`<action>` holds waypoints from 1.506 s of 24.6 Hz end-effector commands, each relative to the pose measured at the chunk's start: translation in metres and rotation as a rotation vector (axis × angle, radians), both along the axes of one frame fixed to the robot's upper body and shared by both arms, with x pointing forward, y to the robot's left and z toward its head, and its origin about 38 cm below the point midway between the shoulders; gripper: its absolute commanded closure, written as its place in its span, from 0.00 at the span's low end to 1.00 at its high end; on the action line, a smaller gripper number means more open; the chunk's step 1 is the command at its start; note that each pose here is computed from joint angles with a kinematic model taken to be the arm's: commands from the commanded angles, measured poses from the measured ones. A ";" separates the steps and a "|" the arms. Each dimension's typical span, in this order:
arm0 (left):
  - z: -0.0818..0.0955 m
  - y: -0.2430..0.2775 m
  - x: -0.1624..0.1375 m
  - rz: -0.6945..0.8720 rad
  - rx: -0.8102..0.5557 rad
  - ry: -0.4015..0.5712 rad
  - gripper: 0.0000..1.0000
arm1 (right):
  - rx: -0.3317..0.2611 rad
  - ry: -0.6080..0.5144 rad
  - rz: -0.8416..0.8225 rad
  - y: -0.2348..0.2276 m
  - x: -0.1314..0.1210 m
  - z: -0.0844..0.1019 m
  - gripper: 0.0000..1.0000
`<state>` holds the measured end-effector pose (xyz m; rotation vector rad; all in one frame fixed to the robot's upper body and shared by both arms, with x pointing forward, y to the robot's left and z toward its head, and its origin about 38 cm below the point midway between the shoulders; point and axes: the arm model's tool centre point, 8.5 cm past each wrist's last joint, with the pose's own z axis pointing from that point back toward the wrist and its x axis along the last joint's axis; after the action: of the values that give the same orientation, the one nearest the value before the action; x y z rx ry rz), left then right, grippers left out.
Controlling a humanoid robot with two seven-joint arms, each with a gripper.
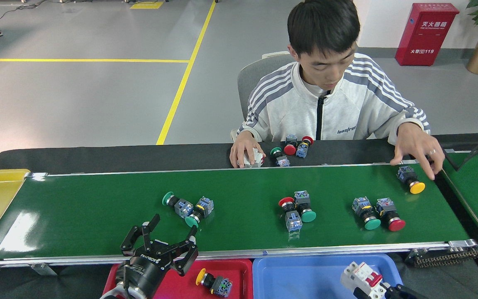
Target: Pick switch part from conveyor to tray
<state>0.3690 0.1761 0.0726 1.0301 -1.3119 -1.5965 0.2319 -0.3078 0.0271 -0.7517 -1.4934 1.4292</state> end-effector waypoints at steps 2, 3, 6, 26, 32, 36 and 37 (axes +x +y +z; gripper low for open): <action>0.003 0.002 0.011 0.004 0.009 -0.006 0.00 | 0.011 -0.025 -0.265 -0.005 0.016 0.007 0.02; 0.002 0.002 0.012 0.005 0.010 -0.004 0.00 | 0.008 -0.031 -0.332 -0.007 0.020 0.010 0.02; -0.004 0.006 0.019 0.018 0.016 0.014 0.00 | 0.022 -0.022 -0.419 0.008 0.034 0.013 0.03; -0.036 0.039 0.026 0.078 -0.005 0.099 0.94 | -0.108 0.072 -0.179 0.048 0.121 0.023 0.01; -0.018 0.005 -0.046 -0.265 -0.016 0.050 0.92 | -0.120 0.086 -0.103 0.075 0.134 0.023 0.01; -0.022 -0.007 -0.093 -0.394 -0.022 0.082 0.02 | -0.116 0.103 -0.060 0.097 0.142 0.016 0.01; -0.024 -0.007 -0.095 -0.386 -0.025 0.089 0.00 | -0.113 0.105 -0.048 0.103 0.143 0.015 0.01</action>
<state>0.2749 0.1705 0.0421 0.7085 -1.5000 -1.8577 0.3685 -0.2108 0.0346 -0.7555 -1.2921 1.5038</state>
